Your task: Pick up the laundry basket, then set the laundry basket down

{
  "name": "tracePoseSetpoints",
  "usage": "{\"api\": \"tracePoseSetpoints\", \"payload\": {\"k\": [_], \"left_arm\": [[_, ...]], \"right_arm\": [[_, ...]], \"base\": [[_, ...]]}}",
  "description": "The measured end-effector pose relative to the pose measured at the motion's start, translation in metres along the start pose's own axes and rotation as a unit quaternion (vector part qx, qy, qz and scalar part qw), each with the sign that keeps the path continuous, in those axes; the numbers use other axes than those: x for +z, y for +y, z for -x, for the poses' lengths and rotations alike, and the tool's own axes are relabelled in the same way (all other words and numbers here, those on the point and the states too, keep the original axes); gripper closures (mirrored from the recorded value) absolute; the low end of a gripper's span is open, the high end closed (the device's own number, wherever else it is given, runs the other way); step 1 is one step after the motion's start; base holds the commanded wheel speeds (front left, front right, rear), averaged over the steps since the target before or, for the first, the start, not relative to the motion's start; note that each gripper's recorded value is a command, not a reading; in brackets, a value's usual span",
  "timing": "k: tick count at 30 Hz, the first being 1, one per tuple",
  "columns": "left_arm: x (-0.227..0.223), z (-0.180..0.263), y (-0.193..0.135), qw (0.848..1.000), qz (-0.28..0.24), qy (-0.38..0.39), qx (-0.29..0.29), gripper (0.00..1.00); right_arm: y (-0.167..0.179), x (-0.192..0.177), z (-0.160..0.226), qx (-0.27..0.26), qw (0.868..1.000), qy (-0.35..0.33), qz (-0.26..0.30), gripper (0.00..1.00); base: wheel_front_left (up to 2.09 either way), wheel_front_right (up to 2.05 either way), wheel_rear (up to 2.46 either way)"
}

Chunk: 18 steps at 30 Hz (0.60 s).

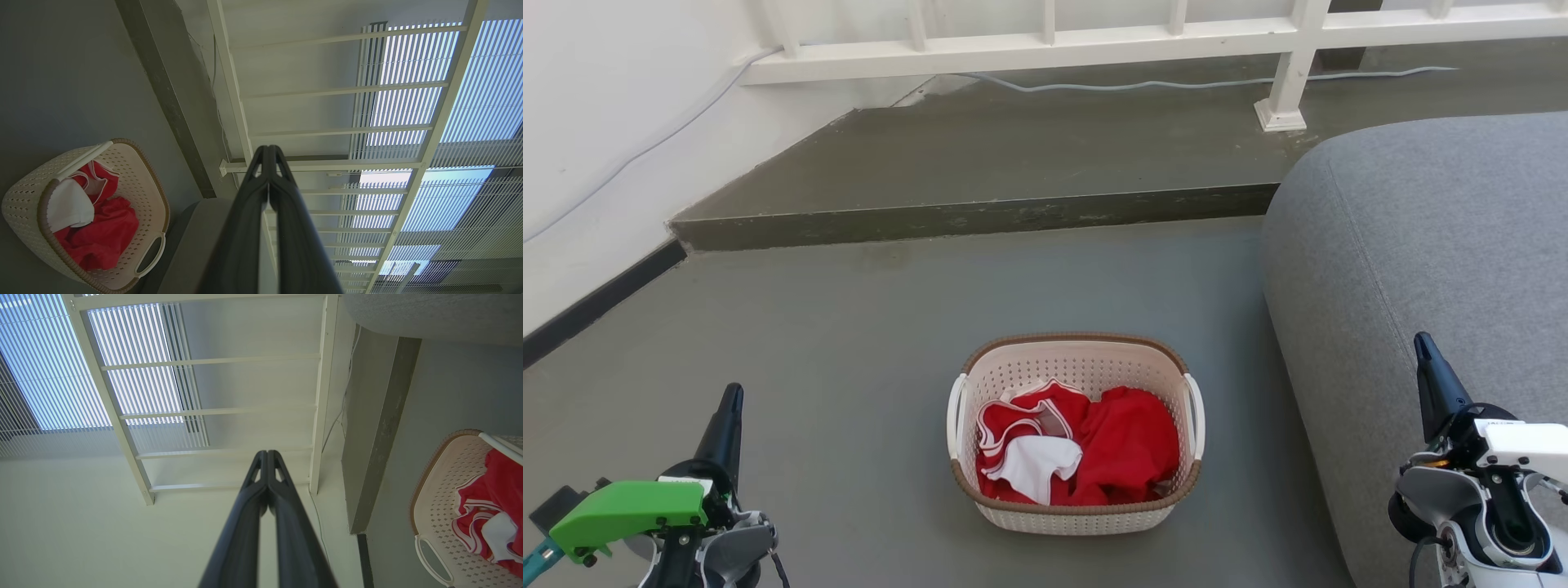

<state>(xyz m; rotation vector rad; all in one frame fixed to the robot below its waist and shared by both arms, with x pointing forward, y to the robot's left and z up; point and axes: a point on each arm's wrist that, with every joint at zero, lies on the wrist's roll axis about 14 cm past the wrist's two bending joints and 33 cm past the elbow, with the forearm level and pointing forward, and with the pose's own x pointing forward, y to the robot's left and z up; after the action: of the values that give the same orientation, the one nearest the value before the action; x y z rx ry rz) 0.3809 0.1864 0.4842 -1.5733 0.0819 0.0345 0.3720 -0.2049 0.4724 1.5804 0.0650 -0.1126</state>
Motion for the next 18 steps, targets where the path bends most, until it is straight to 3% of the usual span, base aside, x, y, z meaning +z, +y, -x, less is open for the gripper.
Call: {"api": "tracePoseSetpoints", "payload": {"k": [18], "left_arm": [[0.0004,0.0,-0.0004,1.0,0.0,-0.001,-0.001,1.0]], "right_arm": [[0.0007,0.0,-0.0002,0.001,1.0,0.0,0.0,1.0]], "base": [[0.0,0.0,0.0]]}}
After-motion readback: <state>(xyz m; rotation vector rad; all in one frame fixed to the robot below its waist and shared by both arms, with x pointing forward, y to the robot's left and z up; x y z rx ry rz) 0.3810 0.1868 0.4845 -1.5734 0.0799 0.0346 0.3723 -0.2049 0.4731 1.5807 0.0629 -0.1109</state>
